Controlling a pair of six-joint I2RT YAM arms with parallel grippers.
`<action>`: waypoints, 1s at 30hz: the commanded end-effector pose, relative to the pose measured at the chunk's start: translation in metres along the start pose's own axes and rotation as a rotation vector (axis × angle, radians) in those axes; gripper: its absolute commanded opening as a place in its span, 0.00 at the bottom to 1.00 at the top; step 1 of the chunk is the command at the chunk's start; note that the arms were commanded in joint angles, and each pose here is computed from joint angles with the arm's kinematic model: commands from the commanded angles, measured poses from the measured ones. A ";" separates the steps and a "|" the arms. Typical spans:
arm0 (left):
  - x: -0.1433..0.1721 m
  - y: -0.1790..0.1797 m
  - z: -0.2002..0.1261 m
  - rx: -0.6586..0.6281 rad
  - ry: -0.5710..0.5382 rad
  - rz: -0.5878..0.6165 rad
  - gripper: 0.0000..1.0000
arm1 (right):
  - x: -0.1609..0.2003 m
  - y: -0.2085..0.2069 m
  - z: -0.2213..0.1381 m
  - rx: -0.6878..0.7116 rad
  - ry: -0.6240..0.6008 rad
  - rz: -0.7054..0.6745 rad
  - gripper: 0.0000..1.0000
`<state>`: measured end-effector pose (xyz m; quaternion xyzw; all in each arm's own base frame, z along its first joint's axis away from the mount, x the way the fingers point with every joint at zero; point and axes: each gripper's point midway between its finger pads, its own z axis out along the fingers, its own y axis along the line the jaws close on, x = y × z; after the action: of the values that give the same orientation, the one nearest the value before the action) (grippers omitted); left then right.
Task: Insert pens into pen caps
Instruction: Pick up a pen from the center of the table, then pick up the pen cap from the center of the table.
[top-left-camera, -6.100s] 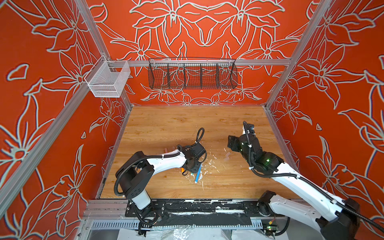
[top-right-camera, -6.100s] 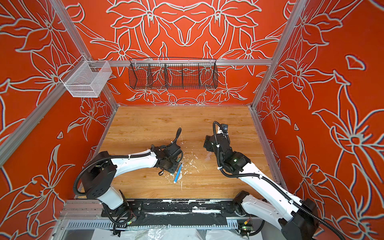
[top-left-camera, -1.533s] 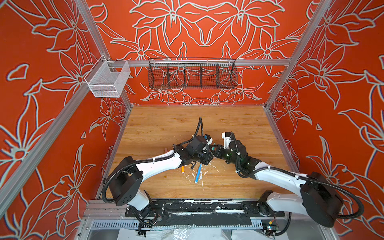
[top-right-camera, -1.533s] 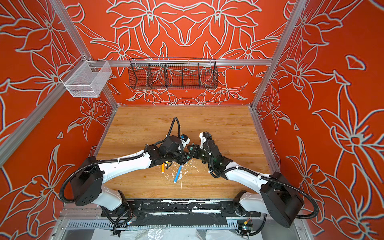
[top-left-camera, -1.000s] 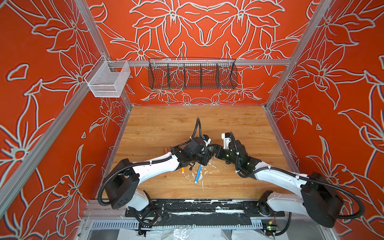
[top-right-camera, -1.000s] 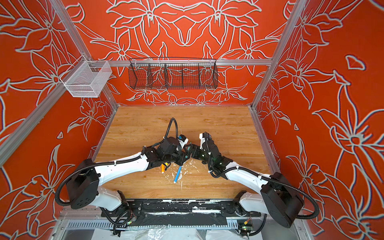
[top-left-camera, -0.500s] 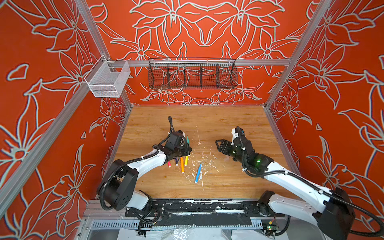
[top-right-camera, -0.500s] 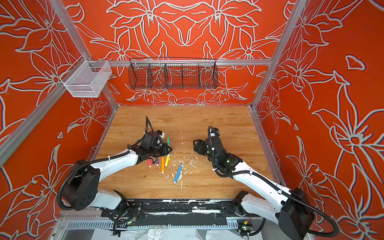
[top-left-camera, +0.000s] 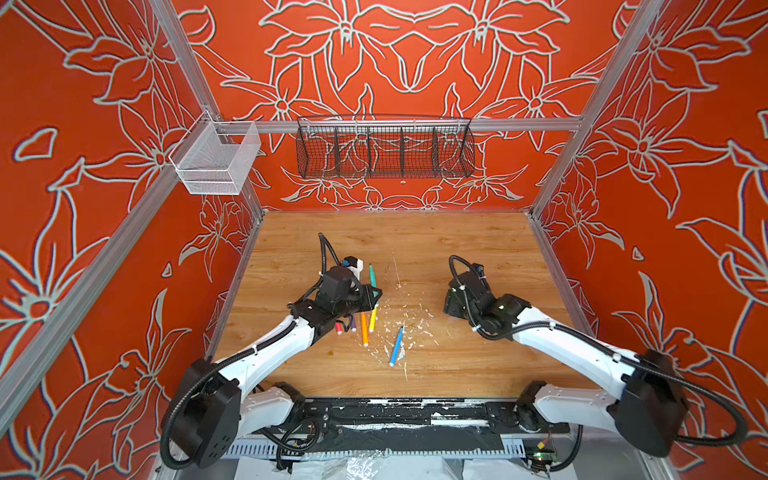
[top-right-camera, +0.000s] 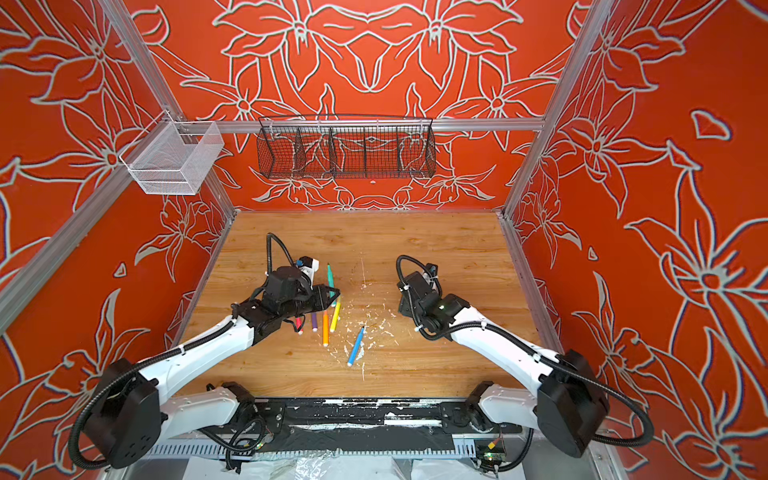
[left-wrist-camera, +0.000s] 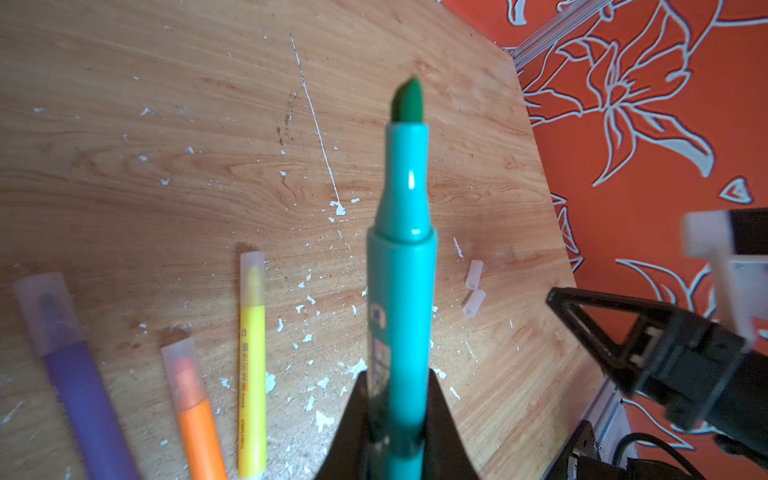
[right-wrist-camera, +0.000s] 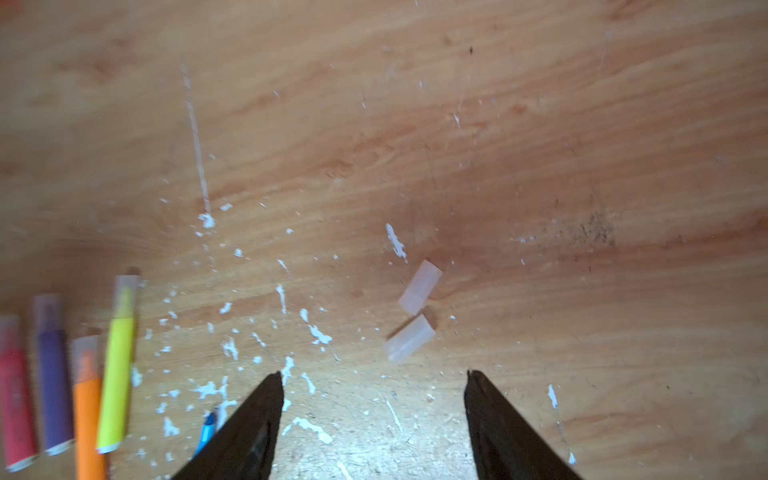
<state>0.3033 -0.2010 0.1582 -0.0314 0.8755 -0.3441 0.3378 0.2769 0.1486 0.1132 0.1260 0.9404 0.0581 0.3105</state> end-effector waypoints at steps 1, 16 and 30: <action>-0.005 -0.001 -0.006 0.008 -0.046 -0.001 0.00 | 0.012 -0.010 0.012 0.080 0.064 -0.001 0.68; -0.003 0.003 0.000 -0.016 -0.023 0.000 0.00 | 0.039 -0.006 0.057 0.174 0.216 -0.064 0.62; -0.003 -0.003 -0.001 0.010 -0.016 0.000 0.00 | 0.047 -0.028 0.081 0.253 0.291 -0.048 0.57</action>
<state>0.3016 -0.1973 0.1504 -0.0359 0.8785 -0.3364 0.3372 0.2878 0.1394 0.0239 0.1310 0.9747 -0.0411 0.1762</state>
